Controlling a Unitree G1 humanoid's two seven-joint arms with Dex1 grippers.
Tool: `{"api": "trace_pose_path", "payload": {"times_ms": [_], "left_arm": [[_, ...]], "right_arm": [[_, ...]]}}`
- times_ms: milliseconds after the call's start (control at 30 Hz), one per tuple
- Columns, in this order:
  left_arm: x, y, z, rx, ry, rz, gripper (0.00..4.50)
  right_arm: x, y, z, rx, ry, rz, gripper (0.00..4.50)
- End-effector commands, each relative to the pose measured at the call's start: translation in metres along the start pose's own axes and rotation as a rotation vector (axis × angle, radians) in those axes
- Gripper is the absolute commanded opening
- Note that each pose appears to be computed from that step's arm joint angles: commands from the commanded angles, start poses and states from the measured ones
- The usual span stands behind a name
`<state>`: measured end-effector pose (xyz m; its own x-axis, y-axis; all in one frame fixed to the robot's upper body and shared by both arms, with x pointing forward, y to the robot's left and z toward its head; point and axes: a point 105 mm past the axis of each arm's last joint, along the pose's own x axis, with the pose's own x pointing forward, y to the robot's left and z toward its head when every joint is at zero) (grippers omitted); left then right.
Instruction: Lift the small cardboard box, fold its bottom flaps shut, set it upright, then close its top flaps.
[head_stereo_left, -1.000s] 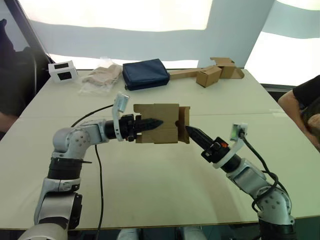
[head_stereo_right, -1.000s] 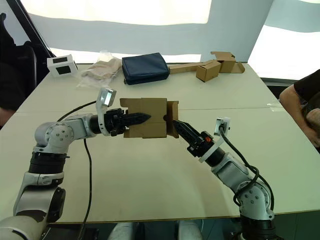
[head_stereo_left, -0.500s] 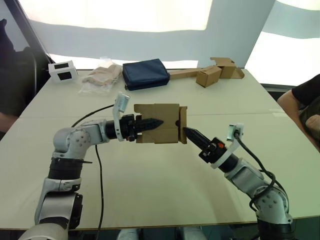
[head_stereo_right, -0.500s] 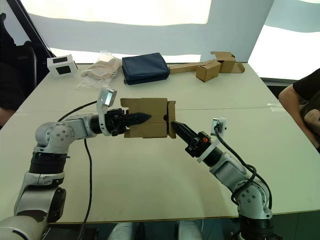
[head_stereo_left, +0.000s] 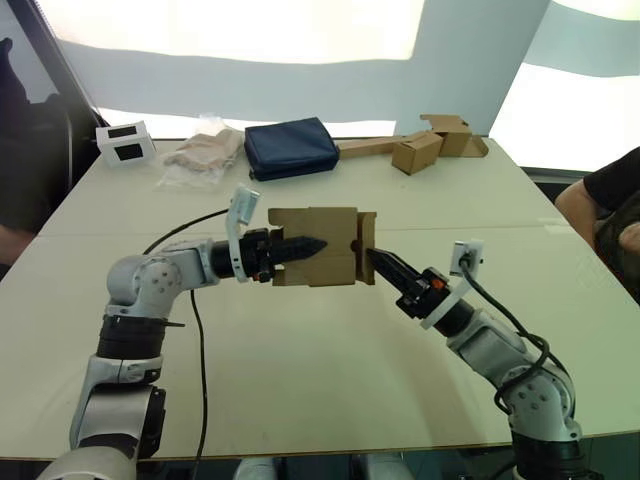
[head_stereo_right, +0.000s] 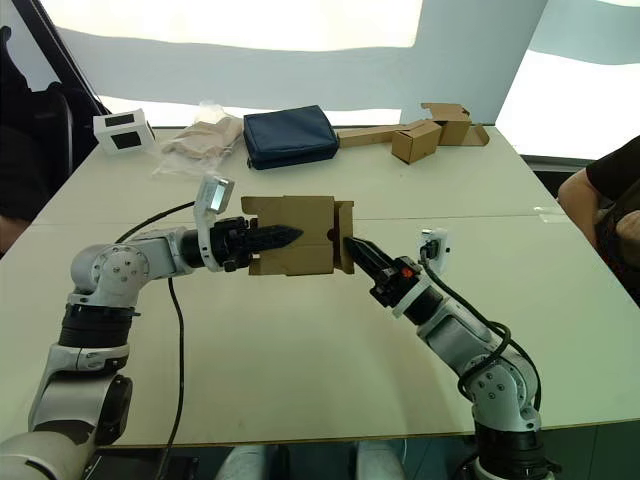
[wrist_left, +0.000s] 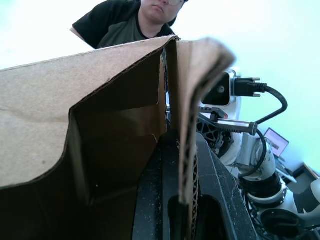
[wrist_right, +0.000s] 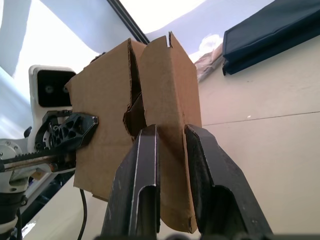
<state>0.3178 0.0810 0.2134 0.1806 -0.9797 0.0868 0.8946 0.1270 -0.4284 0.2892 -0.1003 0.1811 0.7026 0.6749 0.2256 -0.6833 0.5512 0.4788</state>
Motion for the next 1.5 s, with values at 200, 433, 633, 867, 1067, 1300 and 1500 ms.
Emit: {"api": "trace_pose_path", "payload": {"times_ms": [200,433,633,867,1067,1300,1500], "left_arm": [[0.003,-0.010,0.011,0.048,-0.031,-0.037,0.00],[0.003,-0.009,0.009,0.050,-0.029,-0.026,0.00],[0.005,-0.009,0.011,0.045,-0.043,-0.027,0.00],[0.004,-0.010,0.011,0.041,-0.054,-0.025,0.00],[0.004,-0.011,0.012,0.041,-0.062,-0.026,0.00],[0.005,-0.011,0.013,0.041,-0.068,-0.029,0.00],[0.007,-0.012,0.012,0.041,-0.065,-0.032,0.00]], "right_arm": [[0.011,0.030,0.007,-0.086,-0.016,0.073,0.81],[0.013,0.045,0.010,0.011,-0.019,0.122,0.81],[0.011,0.048,-0.001,0.027,0.058,0.129,0.81],[-0.012,0.015,0.024,0.113,-0.054,0.026,0.81],[-0.027,-0.003,0.033,0.201,-0.134,-0.034,0.81],[-0.016,-0.001,0.009,0.146,-0.028,-0.049,0.04],[0.008,0.030,-0.005,0.069,0.055,0.064,0.04]]}}
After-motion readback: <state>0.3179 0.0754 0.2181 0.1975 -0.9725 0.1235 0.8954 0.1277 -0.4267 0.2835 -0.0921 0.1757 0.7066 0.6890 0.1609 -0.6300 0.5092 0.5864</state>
